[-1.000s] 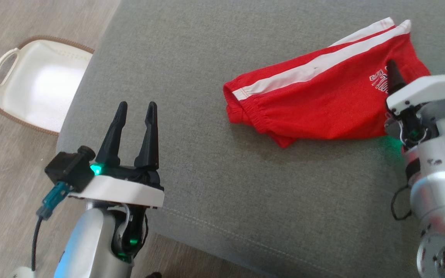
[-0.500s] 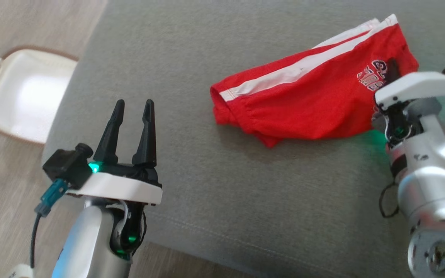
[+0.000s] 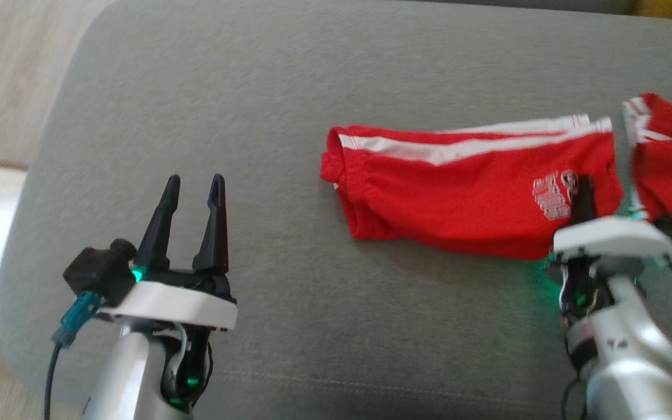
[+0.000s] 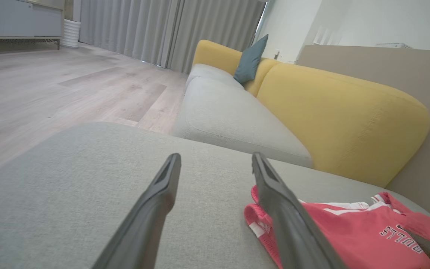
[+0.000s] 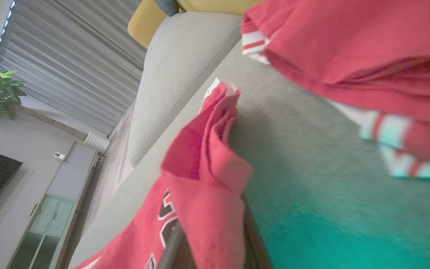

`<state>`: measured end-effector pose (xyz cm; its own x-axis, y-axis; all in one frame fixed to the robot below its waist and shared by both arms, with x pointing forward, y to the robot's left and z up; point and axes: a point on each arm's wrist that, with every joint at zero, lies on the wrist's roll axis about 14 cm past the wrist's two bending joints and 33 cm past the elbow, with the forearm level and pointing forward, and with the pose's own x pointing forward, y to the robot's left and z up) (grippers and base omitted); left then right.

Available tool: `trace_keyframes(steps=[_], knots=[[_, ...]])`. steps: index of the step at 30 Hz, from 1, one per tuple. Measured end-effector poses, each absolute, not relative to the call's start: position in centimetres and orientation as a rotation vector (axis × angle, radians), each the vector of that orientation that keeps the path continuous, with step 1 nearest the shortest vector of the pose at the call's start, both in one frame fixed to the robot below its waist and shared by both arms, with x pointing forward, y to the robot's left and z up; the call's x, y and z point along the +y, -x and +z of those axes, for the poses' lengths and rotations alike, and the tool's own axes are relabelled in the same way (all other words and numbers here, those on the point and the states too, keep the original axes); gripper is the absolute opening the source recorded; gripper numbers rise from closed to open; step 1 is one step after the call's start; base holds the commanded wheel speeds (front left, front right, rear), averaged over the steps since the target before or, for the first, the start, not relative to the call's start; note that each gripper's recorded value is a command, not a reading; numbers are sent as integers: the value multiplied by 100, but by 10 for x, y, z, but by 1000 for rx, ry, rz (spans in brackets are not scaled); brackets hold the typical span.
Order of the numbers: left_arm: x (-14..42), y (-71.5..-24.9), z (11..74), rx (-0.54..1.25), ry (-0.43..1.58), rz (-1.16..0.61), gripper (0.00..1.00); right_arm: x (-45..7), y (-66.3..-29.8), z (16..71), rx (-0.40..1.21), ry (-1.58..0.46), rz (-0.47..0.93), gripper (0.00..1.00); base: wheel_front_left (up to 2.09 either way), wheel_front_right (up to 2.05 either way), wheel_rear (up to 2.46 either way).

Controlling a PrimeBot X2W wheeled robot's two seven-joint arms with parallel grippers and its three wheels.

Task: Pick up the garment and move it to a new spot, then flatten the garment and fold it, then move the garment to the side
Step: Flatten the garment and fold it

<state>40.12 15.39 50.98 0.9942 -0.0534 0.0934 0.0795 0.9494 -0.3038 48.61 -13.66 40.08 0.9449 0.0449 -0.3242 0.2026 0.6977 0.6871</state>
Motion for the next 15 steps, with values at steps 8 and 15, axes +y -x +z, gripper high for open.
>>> trace_keyframes(steps=[8, 15], knots=[[131, -402, 513, -89, 319, -137, 100, -169, -440, 393, 298, -785, -170, 0, 0, 0, 0], [126, -397, 518, -97, 305, -159, 100, -168, -457, 431, 179, -747, -109, 0, 0, 0, 0]])
